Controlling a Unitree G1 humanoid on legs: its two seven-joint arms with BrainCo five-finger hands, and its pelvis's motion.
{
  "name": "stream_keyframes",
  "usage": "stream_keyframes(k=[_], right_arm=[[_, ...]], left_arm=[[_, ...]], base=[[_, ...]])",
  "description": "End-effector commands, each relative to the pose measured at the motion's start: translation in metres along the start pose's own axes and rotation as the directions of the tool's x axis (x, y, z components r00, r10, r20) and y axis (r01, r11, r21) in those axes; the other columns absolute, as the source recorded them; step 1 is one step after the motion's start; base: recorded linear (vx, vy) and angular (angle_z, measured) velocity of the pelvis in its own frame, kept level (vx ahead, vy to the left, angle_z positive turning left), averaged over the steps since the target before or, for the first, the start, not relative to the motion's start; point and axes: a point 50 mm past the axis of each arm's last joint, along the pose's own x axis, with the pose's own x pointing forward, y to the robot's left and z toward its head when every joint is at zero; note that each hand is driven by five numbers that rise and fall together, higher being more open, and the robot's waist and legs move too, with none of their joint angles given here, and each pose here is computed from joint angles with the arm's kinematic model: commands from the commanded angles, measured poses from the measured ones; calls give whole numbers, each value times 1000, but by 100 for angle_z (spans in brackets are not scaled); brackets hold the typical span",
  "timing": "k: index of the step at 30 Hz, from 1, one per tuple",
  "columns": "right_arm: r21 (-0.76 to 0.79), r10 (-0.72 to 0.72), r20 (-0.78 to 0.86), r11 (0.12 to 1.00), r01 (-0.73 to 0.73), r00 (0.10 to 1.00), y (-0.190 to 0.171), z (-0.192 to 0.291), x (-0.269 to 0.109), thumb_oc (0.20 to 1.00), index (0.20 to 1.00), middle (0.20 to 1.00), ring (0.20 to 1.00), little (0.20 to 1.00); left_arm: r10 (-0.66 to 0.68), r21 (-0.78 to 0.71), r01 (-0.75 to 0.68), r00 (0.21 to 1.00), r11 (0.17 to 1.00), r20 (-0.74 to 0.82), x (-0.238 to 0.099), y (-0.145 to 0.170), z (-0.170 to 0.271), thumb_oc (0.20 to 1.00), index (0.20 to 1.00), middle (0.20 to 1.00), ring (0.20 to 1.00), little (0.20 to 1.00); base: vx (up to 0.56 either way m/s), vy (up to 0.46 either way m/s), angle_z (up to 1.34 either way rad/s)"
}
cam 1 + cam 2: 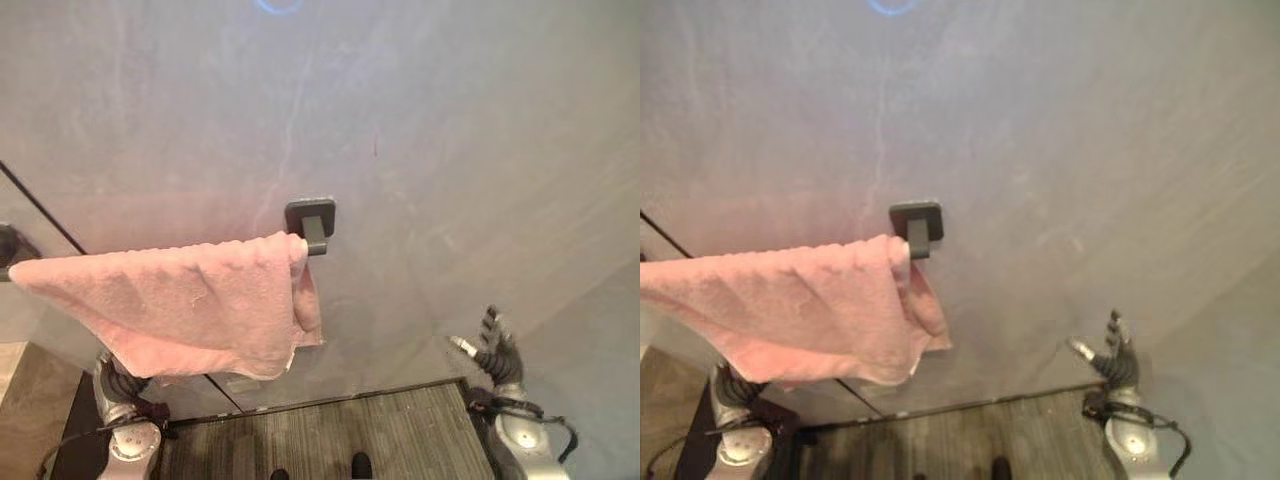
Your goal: Put brush and paste in cup on sink, flatten towel.
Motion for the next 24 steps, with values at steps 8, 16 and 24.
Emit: stream_keyframes(k=[8, 16, 24], right_arm=[[-242, 188, 747, 970, -2, 638, 30, 129, -13, 1000, 1000, 1000, 1000, 1000], [-281, 229, 851, 959, 42, 472, 34, 157, -14, 1000, 1000, 1000, 1000, 1000], [-316, 286, 855, 949, -4, 432, 45, 164, -12, 1000, 1000, 1000, 1000, 1000]], left_arm=[[231, 90, -394, 692, 915, 684, 21, 62, 105, 1000, 1000, 1000, 1000, 1000], [197, 149, -515, 555, 844, 808, 17, 81, 126, 1000, 1000, 1000, 1000, 1000], [216, 284, -573, 651, 769, 728, 23, 98, 99, 1000, 1000, 1000, 1000, 1000]], base=[[-5, -5, 2], [-18, -11, 4], [-9, 6, 7]])
